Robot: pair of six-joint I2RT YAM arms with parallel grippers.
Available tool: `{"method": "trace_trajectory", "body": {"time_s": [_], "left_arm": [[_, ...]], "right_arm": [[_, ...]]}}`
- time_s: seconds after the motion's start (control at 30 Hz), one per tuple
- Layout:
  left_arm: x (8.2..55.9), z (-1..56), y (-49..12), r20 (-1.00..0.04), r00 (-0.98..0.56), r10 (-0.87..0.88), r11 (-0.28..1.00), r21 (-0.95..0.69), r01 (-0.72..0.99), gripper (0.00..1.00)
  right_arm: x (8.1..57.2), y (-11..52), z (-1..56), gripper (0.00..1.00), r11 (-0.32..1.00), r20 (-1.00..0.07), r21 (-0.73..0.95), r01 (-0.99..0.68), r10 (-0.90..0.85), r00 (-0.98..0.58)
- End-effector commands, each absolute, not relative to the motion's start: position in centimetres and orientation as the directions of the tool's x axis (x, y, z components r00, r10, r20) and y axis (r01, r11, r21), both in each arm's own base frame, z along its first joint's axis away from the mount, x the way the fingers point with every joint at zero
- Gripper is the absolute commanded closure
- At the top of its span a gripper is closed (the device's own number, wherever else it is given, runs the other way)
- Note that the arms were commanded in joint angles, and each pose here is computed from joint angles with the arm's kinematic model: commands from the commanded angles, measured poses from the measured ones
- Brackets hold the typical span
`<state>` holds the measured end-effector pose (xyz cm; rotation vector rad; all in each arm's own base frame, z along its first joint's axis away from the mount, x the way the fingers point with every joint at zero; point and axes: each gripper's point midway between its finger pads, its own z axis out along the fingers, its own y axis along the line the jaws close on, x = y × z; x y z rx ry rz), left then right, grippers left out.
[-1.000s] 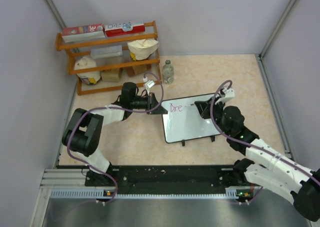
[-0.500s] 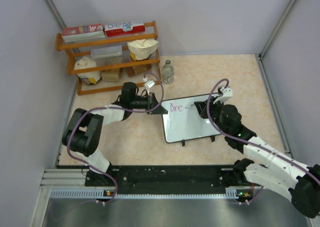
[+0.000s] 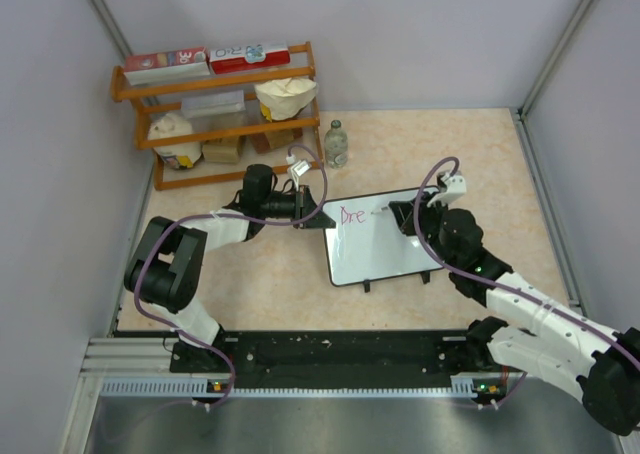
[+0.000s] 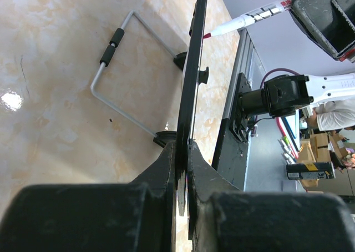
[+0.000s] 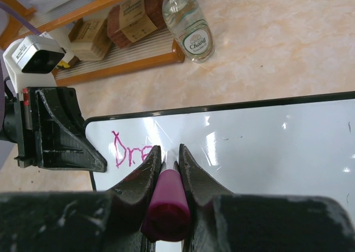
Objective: Write a sentence on the whiteboard
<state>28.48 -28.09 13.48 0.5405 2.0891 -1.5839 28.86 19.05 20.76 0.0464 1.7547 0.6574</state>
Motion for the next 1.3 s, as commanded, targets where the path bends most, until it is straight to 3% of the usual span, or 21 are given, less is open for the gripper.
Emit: {"method": "trace_trajectory", "body": {"time_s": [0.0, 1.27], "left_arm": [[29.6, 13.8, -28.1, -0.623, -0.782, 0.017, 0.303, -0.742, 0.598, 1.0], [29.6, 13.7, -28.1, -0.621, -0.784, 0.019, 0.306, -0.742, 0.596, 1.0]], "right_arm": [[30.0, 19.2, 24.9, 1.0, 0.816, -0.877, 0.479, -0.324, 0.431, -0.211], [28.4, 19.7, 21.2, 1.0, 0.819, -0.878, 0.458, -0.347, 0.356, -0.319]]}}
